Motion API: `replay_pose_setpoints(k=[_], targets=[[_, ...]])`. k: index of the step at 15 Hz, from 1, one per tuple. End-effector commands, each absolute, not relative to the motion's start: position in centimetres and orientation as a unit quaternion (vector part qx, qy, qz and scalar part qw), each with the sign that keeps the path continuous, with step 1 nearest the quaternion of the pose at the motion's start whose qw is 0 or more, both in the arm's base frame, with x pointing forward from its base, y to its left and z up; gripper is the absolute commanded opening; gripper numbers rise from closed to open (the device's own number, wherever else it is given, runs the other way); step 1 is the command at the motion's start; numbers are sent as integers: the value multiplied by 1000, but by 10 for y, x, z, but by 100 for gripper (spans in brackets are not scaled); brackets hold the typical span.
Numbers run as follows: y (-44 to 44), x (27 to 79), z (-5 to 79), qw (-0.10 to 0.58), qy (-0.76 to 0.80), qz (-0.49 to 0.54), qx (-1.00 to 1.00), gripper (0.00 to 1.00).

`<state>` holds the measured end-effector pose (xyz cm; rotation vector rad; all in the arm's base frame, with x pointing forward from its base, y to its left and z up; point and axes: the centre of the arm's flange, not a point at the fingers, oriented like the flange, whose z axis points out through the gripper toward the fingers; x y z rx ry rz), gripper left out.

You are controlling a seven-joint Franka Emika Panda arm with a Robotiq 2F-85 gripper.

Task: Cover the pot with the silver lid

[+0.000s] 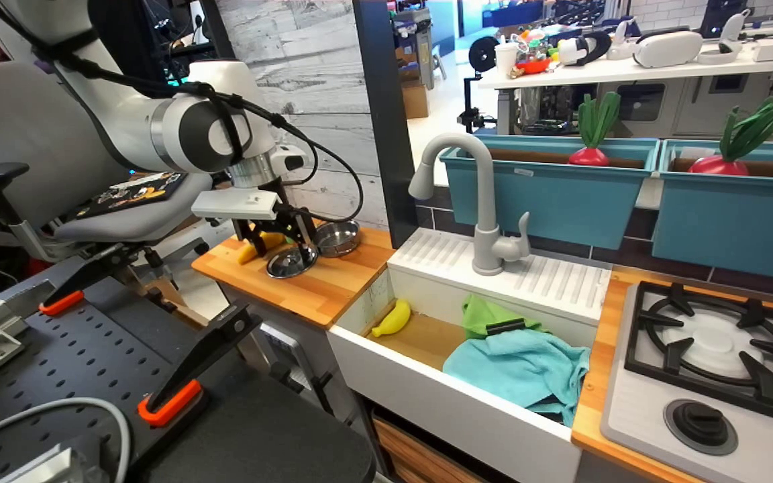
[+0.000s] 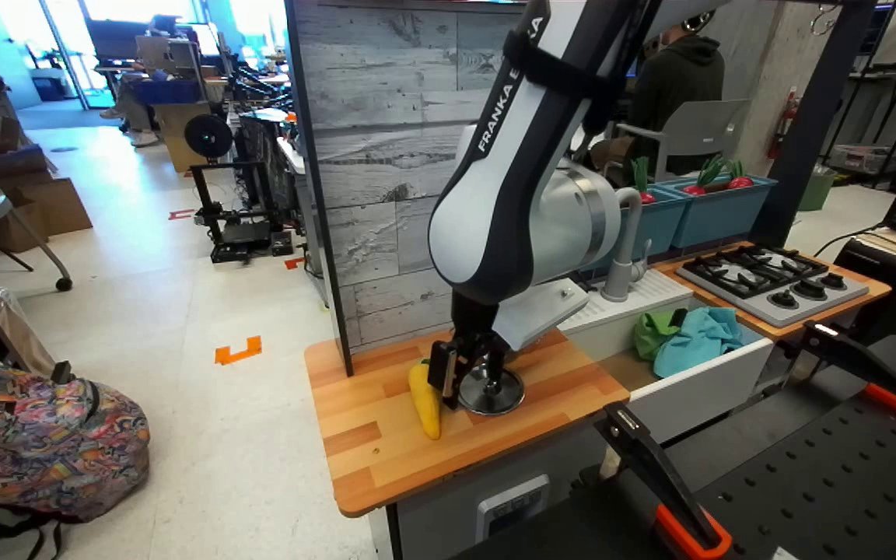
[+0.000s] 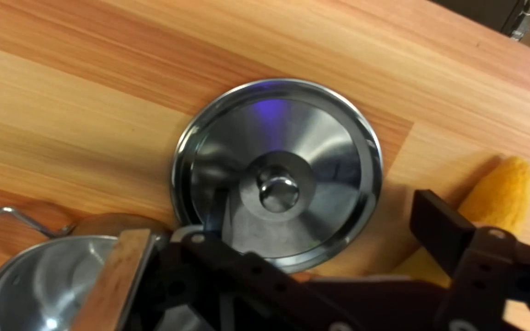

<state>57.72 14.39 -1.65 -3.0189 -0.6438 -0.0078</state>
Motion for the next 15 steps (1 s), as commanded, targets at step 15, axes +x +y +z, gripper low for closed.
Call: replay_pose_setpoints(k=[15], targets=[[118, 571, 12, 32, -195, -11, -980, 100]])
